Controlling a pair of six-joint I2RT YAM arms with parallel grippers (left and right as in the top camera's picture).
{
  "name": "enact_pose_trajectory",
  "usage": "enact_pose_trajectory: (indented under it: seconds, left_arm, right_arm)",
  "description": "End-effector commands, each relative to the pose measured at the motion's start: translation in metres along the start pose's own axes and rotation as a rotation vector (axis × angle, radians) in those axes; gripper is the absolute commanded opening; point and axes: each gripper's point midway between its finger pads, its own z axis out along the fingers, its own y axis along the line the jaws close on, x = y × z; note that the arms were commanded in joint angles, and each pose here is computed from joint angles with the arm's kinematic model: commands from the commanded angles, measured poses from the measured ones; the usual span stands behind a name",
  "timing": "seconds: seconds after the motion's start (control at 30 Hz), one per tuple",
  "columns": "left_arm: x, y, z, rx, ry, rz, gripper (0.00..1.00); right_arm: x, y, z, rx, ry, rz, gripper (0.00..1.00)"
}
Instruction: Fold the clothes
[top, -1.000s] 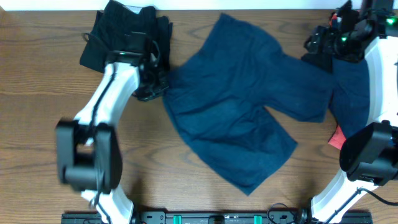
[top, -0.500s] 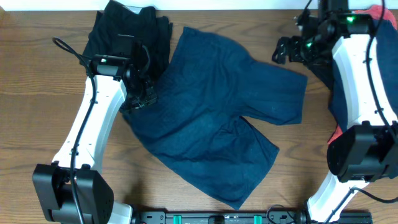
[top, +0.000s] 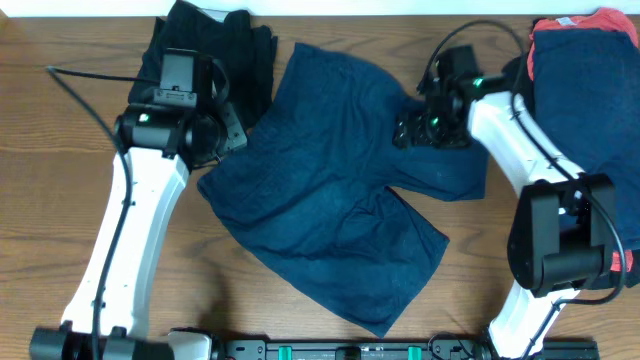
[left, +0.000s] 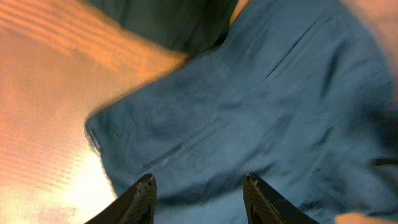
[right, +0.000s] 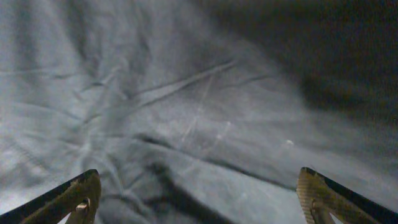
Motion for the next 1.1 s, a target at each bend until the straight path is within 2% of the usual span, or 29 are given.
enact_pose_trajectory:
  seconds: [0.0, 0.23, 0.43, 0.7, 0.9, 1.07]
  left_arm:
    - [-0.008, -0.002, -0.003, 0.007, -0.04, 0.006, 0.49]
    - [-0.016, -0.006, 0.001, 0.021, -0.065, 0.007, 0.5]
    - [-0.02, -0.008, 0.002, 0.029, -0.08, 0.008, 0.5]
    - [-0.02, -0.008, 0.003, 0.028, -0.079, 0.008, 0.5]
    - [-0.02, -0.008, 0.011, 0.021, -0.066, 0.007, 0.5]
    - [-0.019, 0.001, 0.022, -0.03, -0.051, 0.005, 0.5]
  right_arm:
    - [0.018, -0.007, 0.021, 0.059, 0.014, 0.036, 0.97]
    - [0.034, -0.044, 0.046, 0.227, -0.042, 0.105, 0.96]
    - [0.021, -0.088, 0.066, 0.405, -0.233, 0.139, 0.93]
    - [0.003, -0.128, 0.129, 0.428, -0.355, 0.197, 0.88]
    - [-0.051, -0.136, 0.148, 0.35, -0.472, 0.203, 0.9]
    - [-0.122, -0.123, 0.115, 0.299, -0.558, 0.102, 0.99]
